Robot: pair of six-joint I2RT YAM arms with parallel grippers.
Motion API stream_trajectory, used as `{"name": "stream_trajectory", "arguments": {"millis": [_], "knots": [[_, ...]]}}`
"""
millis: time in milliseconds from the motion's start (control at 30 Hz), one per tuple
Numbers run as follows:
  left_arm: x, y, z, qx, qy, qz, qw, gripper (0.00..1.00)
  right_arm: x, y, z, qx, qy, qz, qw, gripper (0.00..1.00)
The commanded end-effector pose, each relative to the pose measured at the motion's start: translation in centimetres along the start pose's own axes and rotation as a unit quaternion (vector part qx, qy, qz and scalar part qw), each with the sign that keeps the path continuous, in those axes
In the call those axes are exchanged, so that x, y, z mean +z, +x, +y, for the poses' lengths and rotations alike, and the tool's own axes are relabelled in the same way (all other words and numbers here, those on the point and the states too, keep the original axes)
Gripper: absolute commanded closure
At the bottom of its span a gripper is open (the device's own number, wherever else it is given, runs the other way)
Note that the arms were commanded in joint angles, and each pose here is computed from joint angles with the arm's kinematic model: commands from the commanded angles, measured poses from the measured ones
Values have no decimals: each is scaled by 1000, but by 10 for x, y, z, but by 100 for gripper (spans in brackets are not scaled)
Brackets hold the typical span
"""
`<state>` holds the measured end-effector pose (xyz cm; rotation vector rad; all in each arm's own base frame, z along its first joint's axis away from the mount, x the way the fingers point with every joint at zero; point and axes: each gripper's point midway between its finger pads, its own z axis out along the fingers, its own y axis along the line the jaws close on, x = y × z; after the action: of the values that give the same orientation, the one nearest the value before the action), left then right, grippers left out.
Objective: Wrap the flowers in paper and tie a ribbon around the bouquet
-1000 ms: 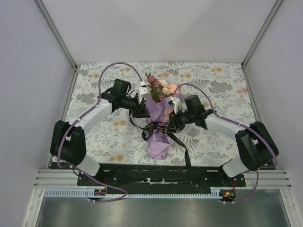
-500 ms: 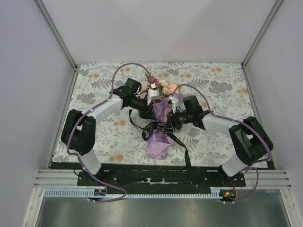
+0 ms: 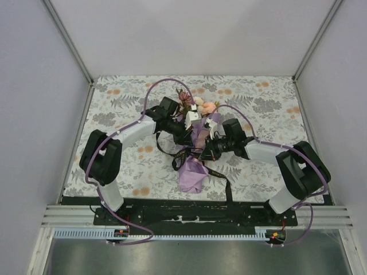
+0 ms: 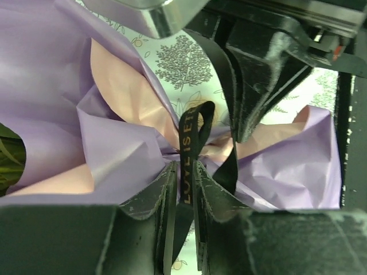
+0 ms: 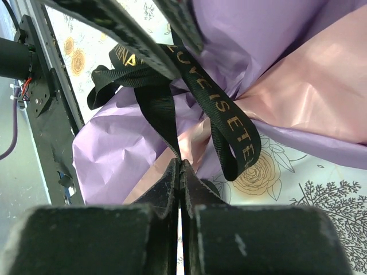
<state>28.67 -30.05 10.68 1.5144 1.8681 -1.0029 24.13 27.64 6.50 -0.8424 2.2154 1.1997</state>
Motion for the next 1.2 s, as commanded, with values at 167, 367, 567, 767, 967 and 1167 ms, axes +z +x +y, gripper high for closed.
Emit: {"name": "stream_trajectory", "arguments": {"millis": [167,367,567,767,967,1167], "knots": [[15,-13,28,0,-61,21,998,78,-2,-14,-5,-13,24,-16,999,100],[27,0,21,8,-56,59,997,80,-1,-9,-15,1,49,-6,999,100],[33,15,16,13,-54,93,994,83,0,-7,-13,19,47,-13,999,100],[33,19,9,58,-66,100,991,86,5,-7,-13,42,38,-13,998,100],[11,-15,3,132,-114,30,984,87,3,-8,-10,46,33,-16,998,100],[-12,-52,-7,195,-144,-41,969,94,3,-3,-9,44,27,-10,999,100]]}}
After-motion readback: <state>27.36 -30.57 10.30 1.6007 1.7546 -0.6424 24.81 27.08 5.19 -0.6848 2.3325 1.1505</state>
